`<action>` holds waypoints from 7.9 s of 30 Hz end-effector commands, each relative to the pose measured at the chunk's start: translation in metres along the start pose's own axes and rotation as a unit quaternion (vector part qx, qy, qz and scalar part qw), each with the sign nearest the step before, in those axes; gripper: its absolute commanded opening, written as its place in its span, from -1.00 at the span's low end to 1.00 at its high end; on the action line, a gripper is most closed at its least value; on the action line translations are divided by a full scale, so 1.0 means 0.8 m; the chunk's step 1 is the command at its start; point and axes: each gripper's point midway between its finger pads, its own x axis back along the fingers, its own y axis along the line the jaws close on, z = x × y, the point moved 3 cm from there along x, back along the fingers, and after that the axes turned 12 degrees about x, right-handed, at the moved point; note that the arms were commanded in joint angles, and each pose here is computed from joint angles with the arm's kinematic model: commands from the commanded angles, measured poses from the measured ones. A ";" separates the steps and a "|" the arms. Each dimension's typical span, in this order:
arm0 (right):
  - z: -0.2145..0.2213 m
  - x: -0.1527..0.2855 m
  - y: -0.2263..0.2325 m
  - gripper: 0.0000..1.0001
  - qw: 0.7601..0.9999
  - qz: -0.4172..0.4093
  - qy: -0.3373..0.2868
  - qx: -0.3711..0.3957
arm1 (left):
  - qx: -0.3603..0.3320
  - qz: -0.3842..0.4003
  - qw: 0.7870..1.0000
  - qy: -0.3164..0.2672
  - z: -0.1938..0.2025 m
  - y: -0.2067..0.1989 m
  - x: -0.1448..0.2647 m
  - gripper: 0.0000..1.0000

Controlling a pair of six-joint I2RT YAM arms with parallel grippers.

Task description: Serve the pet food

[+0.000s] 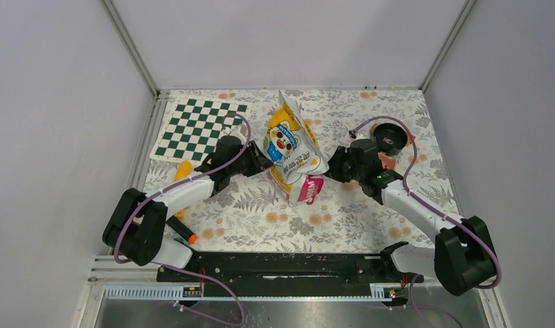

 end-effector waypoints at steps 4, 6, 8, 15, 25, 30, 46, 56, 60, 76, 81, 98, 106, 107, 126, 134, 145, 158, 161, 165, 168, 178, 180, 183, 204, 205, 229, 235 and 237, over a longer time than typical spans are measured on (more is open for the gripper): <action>0.031 -0.002 0.080 -0.55 0.990 -0.137 0.019 0.026 | -0.036 0.063 0.995 -0.072 -0.050 -0.049 0.001 -0.31; 0.035 0.007 0.088 -0.55 0.989 -0.141 0.023 0.031 | -0.036 0.077 0.992 -0.090 -0.061 -0.055 0.011 -0.31; 0.032 0.019 0.089 -0.55 0.989 -0.141 0.020 0.035 | -0.040 0.092 0.989 -0.109 -0.072 -0.064 0.023 -0.31; -0.015 0.087 0.066 -0.01 0.995 -0.032 -0.058 0.072 | -0.054 0.100 0.981 -0.157 -0.096 -0.101 0.074 -0.24; -0.082 0.137 0.116 0.16 0.983 -0.084 -0.145 0.081 | -0.103 0.211 0.967 -0.096 -0.093 -0.208 0.137 0.13; -0.122 0.120 0.153 0.15 0.979 -0.109 -0.148 0.087 | -0.114 0.249 0.959 -0.066 -0.106 -0.246 0.115 0.15; -0.143 0.086 0.167 -0.01 0.983 -0.099 -0.133 0.076 | -0.096 0.274 0.957 -0.011 -0.106 -0.249 0.061 -0.22; -0.144 0.073 0.168 0.01 0.985 -0.095 -0.124 0.075 | -0.087 0.236 0.968 -0.016 -0.109 -0.230 0.043 -0.37; -0.143 0.069 0.169 0.01 0.985 -0.096 -0.118 0.075 | -0.085 0.227 0.970 -0.013 -0.108 -0.225 0.035 -0.49; -0.153 0.058 0.176 0.04 0.985 -0.095 -0.114 0.091 | -0.064 0.221 0.973 0.010 -0.108 -0.223 0.015 -0.65; -0.161 0.061 0.179 0.14 0.983 -0.094 -0.124 0.096 | -0.061 0.222 0.973 0.016 -0.106 -0.221 0.016 -0.72; -0.174 0.025 0.177 -0.35 0.987 -0.067 -0.114 0.092 | 0.014 0.285 0.956 0.067 -0.094 -0.231 0.025 -1.00; -0.176 0.031 0.174 0.02 0.987 -0.079 -0.125 0.067 | 0.012 0.279 0.959 0.056 -0.098 -0.226 0.027 -1.00; -0.175 0.030 0.173 0.03 0.987 -0.079 -0.124 0.062 | 0.013 0.278 0.959 0.056 -0.099 -0.225 0.027 -1.00; -0.178 0.023 0.161 0.02 0.984 -0.121 -0.131 -0.008 | 0.007 0.268 0.962 0.051 -0.099 -0.215 0.029 -1.00; -0.176 0.016 0.153 -0.32 0.985 -0.117 -0.125 -0.022 | 0.004 0.271 0.961 0.051 -0.099 -0.216 0.032 -1.00; -0.171 0.016 0.140 -1.00 0.988 -0.095 -0.120 -0.002 | -0.003 0.268 0.962 0.049 -0.100 -0.217 0.034 -1.00; -0.170 0.020 0.124 -1.00 0.990 -0.052 -0.109 0.066 | -0.066 0.184 0.981 -0.002 -0.115 -0.193 0.034 -1.00; -0.170 0.020 0.126 -1.00 0.990 -0.056 -0.106 0.074 | -0.078 0.174 0.982 -0.015 -0.119 -0.193 0.038 -1.00; -0.172 0.021 0.129 -1.00 0.990 -0.060 -0.103 0.076 | -0.098 0.150 0.983 -0.032 -0.126 -0.188 0.041 -1.00; -0.174 0.021 0.132 -1.00 0.991 -0.063 -0.104 0.061 | -0.112 0.143 0.983 -0.040 -0.130 -0.188 0.044 -1.00; -0.173 0.003 0.141 -0.80 0.992 -0.084 -0.090 0.025 | -0.117 0.184 0.976 -0.014 -0.122 -0.208 0.053 -0.93; -0.173 0.001 0.142 -0.75 0.992 -0.086 -0.088 0.023 | -0.116 0.197 0.973 -0.013 -0.121 -0.212 0.056 -0.74; -0.172 0.000 0.142 -0.71 0.992 -0.086 -0.086 0.022 | -0.111 0.216 0.970 -0.019 -0.120 -0.219 0.062 -0.43; -0.170 0.001 0.173 -1.00 0.978 -0.193 -0.080 -0.007 | -0.083 0.235 0.968 0.015 -0.117 -0.219 0.029 -0.20; -0.169 0.001 0.173 -1.00 0.978 -0.195 -0.079 -0.008 | -0.084 0.232 0.969 0.015 -0.116 -0.217 0.027 -0.23; -0.165 0.010 0.177 -0.94 0.973 -0.213 -0.068 0.063 | -0.079 0.217 0.973 0.023 -0.120 -0.219 0.008 -1.00; -0.170 0.012 0.167 -0.34 0.980 -0.176 -0.079 0.055 | -0.089 0.215 0.973 0.012 -0.124 -0.222 0.019 -1.00; -0.173 0.013 0.167 -0.28 0.980 -0.172 -0.084 0.050 | -0.088 0.216 0.972 0.012 -0.123 -0.224 0.021 -1.00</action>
